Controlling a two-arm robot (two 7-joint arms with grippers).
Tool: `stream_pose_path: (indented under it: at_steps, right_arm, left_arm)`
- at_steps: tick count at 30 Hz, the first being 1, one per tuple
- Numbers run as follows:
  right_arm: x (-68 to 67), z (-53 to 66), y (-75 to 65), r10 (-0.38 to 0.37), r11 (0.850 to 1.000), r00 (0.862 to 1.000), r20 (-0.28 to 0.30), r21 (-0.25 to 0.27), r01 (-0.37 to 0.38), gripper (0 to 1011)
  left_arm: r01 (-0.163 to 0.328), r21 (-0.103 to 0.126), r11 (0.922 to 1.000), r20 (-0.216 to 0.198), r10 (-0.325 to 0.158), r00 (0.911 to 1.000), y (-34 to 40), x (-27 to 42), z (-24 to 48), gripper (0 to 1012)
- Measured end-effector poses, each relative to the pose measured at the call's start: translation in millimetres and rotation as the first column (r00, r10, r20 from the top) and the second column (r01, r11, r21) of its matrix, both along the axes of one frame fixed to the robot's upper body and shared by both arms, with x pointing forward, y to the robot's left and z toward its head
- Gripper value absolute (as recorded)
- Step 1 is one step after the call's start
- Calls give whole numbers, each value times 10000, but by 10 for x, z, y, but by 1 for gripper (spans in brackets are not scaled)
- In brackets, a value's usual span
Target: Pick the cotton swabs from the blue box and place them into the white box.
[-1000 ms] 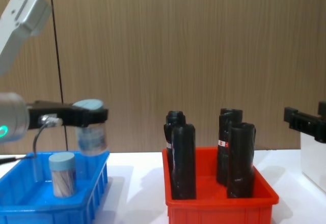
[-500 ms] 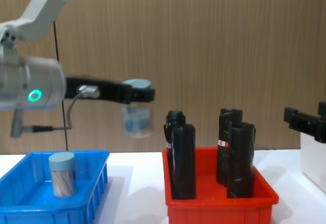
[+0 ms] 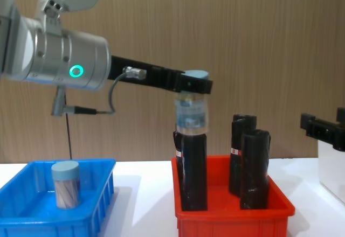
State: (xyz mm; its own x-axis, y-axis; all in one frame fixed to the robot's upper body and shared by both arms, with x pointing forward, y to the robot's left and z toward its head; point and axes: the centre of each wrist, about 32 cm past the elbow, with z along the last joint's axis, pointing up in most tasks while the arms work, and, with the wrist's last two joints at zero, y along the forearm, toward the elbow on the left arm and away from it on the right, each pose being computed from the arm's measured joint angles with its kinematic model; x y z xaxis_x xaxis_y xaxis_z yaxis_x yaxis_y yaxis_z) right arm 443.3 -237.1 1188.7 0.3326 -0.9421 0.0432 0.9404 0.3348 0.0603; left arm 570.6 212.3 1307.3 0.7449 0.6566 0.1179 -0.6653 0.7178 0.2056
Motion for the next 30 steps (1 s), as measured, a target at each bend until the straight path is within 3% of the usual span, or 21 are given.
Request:
stream_pose_path:
  at_steps: [14,25,30]
  right_arm:
    - [12,11,-2,191,9998,9998,-83,-69,-192,688]
    - [65,39,-6,1088,9937,9932,-410,-215,-1098,687]
    - [126,56,18,1670,9857,9840,-627,-109,-1680,688]
  left_arm:
    - [721,153,9973,-129,-719,9973,-120,69,130,668]
    - [904,184,9957,-160,-901,9958,-150,84,162,669]
    - [950,196,9953,-169,-947,9954,-158,89,171,668]
